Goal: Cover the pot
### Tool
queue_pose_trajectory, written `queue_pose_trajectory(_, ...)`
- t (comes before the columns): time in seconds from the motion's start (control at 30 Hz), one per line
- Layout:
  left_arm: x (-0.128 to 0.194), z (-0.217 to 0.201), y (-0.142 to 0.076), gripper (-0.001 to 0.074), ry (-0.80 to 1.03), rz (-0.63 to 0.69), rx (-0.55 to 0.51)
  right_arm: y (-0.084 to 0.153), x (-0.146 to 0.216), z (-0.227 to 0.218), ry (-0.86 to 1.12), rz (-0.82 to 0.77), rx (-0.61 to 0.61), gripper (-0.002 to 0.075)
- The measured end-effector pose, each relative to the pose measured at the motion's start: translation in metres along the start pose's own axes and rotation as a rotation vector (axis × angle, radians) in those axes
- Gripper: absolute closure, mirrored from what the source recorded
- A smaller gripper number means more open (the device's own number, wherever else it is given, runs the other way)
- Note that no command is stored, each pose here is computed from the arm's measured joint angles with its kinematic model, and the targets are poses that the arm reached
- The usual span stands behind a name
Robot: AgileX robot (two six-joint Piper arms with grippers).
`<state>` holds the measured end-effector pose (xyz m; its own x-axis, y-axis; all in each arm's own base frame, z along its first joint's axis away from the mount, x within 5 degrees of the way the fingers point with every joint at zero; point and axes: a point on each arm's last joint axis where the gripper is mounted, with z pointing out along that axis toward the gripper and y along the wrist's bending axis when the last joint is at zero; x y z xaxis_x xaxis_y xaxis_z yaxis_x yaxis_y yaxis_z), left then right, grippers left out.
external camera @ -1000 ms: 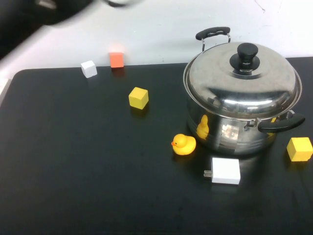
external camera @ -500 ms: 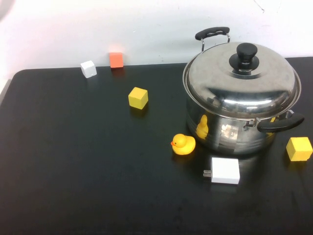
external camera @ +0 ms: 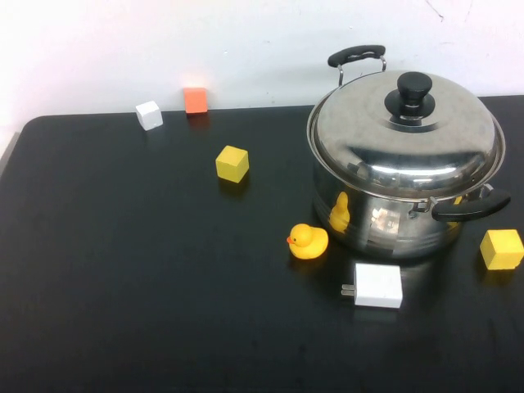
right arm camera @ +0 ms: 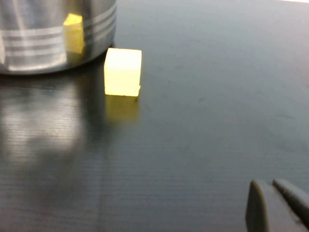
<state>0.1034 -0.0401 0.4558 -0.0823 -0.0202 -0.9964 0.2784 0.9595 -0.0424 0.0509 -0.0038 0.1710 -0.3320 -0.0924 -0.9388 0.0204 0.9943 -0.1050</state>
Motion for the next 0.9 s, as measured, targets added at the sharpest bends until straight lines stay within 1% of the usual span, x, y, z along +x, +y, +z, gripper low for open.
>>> queue_pose_trajectory(0.07,0.020,0.003,-0.002,0.0735,0.109,-0.052,0.006,0.000,0.000,0.000,0.000,0.000,0.000,0.0728)
queue_pose_trajectory(0.17,0.044,0.008,-0.009,0.0735,0.237,-0.133,0.047,0.000,0.000,0.000,0.000,0.000,0.000,0.0728)
queue_pose_trajectory(0.37,0.076,0.011,-0.022,0.0735,0.409,-0.284,0.127,0.000,0.000,0.000,0.000,0.000,0.000,0.0728)
queue_pose_trajectory(0.47,0.081,0.011,-0.025,0.0735,0.445,-0.320,0.144,0.000,0.000,0.000,0.000,0.000,0.000,0.0728)
queue_pose_trajectory(0.6,0.084,0.011,-0.026,0.0735,0.466,-0.328,0.143,0.000,0.000,0.000,0.000,0.000,0.000,0.0728)
queue_pose_trajectory(0.8,0.084,0.011,-0.026,0.0735,0.468,-0.329,0.143,0.000,0.000,0.000,0.000,0.000,0.000,0.0728)
queue_pose_trajectory(0.9,0.083,0.004,-0.021,0.0735,0.440,-0.347,0.137,0.000,0.000,0.000,0.000,0.000,0.000,0.0728)
